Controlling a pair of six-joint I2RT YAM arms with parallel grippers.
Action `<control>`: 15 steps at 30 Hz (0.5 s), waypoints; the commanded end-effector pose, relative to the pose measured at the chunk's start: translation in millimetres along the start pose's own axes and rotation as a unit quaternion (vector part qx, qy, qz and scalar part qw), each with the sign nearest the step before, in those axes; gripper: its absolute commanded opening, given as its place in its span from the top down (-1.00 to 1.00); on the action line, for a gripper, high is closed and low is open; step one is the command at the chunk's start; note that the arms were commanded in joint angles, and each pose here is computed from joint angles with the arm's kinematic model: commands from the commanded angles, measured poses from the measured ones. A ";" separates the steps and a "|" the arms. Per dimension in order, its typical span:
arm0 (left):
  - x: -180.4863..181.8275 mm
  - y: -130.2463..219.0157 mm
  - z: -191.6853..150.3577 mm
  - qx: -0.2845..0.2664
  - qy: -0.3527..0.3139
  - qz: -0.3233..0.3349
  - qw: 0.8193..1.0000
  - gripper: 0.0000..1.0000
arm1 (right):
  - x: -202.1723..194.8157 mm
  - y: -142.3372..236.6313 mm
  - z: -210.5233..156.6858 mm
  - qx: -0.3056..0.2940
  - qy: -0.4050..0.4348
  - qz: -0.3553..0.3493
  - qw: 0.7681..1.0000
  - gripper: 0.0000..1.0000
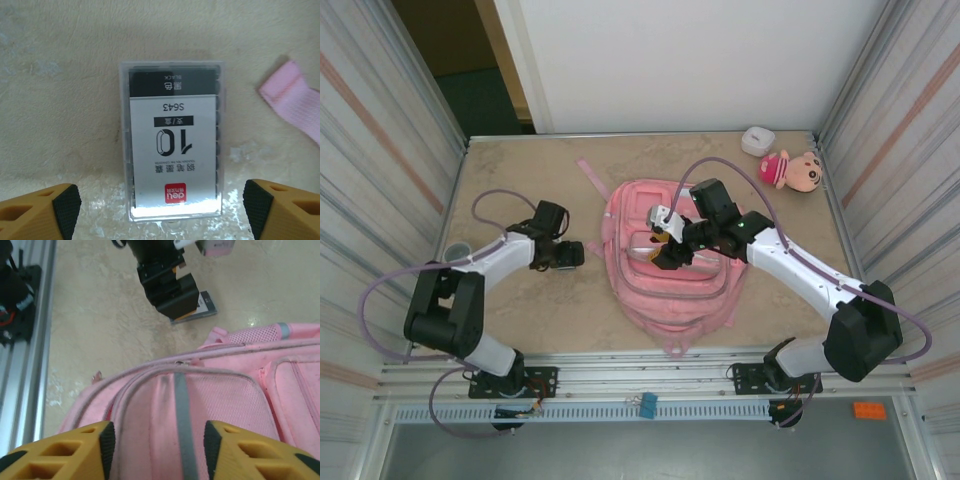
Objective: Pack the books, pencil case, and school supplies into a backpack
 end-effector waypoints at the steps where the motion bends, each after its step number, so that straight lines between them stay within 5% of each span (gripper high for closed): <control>1: -3.6 1.7 8.5 -0.008 -0.011 0.020 1.000 -0.72 | -2.3 17.3 22.4 -0.059 -0.006 -0.013 0.998 -0.09; 8: -6.4 -11.2 8.1 0.010 -0.019 0.033 0.999 -0.71 | 3.6 23.3 21.7 -0.109 -0.036 -0.010 0.993 -0.12; 15: -13.9 -25.5 5.2 0.028 -0.030 0.049 0.998 -0.62 | 1.7 -6.2 -10.5 -0.056 -0.121 -0.026 0.991 0.15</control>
Point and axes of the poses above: each hand's point on the last joint's axis, 136 mm out from that joint toward the fingers, its own y axis back along the fingers, its own x axis along the line the jaws close on, z = x × y, the point moved 8 cm from there along y, back along the fingers, and after that the axes turned 15 degrees about y, right-handed, at the moved point
